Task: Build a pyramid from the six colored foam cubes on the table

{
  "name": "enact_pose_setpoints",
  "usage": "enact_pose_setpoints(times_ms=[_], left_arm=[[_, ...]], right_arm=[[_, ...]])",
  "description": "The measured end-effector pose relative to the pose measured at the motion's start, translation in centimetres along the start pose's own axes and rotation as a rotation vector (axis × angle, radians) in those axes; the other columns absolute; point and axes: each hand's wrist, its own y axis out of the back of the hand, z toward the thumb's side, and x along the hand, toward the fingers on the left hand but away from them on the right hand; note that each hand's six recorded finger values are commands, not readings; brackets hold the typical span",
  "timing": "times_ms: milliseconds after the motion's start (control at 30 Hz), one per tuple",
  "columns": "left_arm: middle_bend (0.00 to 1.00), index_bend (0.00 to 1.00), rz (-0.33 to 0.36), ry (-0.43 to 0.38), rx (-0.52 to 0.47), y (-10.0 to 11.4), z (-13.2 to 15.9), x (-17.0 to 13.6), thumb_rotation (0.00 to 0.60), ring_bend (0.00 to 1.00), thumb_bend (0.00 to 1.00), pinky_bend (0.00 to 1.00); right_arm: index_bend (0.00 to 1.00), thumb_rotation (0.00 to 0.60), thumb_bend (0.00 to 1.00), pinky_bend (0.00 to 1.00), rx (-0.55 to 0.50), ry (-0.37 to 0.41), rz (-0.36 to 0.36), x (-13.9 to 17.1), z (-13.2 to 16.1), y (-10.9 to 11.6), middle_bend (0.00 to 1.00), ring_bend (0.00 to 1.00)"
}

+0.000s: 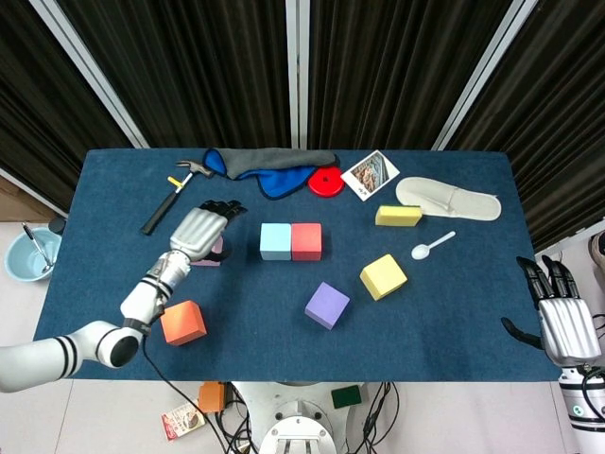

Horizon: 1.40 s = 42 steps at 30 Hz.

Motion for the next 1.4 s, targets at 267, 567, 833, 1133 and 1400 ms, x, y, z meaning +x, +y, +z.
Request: enact_pose_setpoints(times_ms=[267,567,833,1133,1400], left_arm=[[0.08,0.14,-0.071,0.036,0.002,-2.1,-3.2,-2.2,0.600,0.12,0.28,0.17],[0.08,0.14,-0.083,0.042,0.019,-3.3,-4.0,-0.9,0.600,0.11,0.28,0.17],[0.08,0.14,-0.122,0.052,0.030,-4.2,-4.4,-0.5,0.600,0.11,0.28,0.17],[0.29,0.21,-0.117,0.088,0.030,-4.2,-5.3,0.1,0.600,0.26,0.28,0.25],[0.42,0.30,-0.039,0.099,-0.034,-2.6,-4.1,1.0,0.600,0.39,0.28,0.40]], right_arm=[[0.00,0.600,0.18,0.08,-0.001,0.016,0.004,-0.2,0.7,-0.2,0.10,0.01],[0.00,0.600,0.18,0.08,0.006,0.003,0.002,0.1,0.7,0.0,0.09,0.01],[0.00,0.600,0.18,0.08,0.005,0.004,0.014,0.1,0.8,-0.4,0.09,0.01],[0.00,0.600,0.18,0.07,0.003,0.002,0.018,0.0,0.8,-0.5,0.09,0.01],[0.00,0.600,0.18,0.07,0.003,0.012,0.019,-0.2,1.1,-0.6,0.09,0.01]])
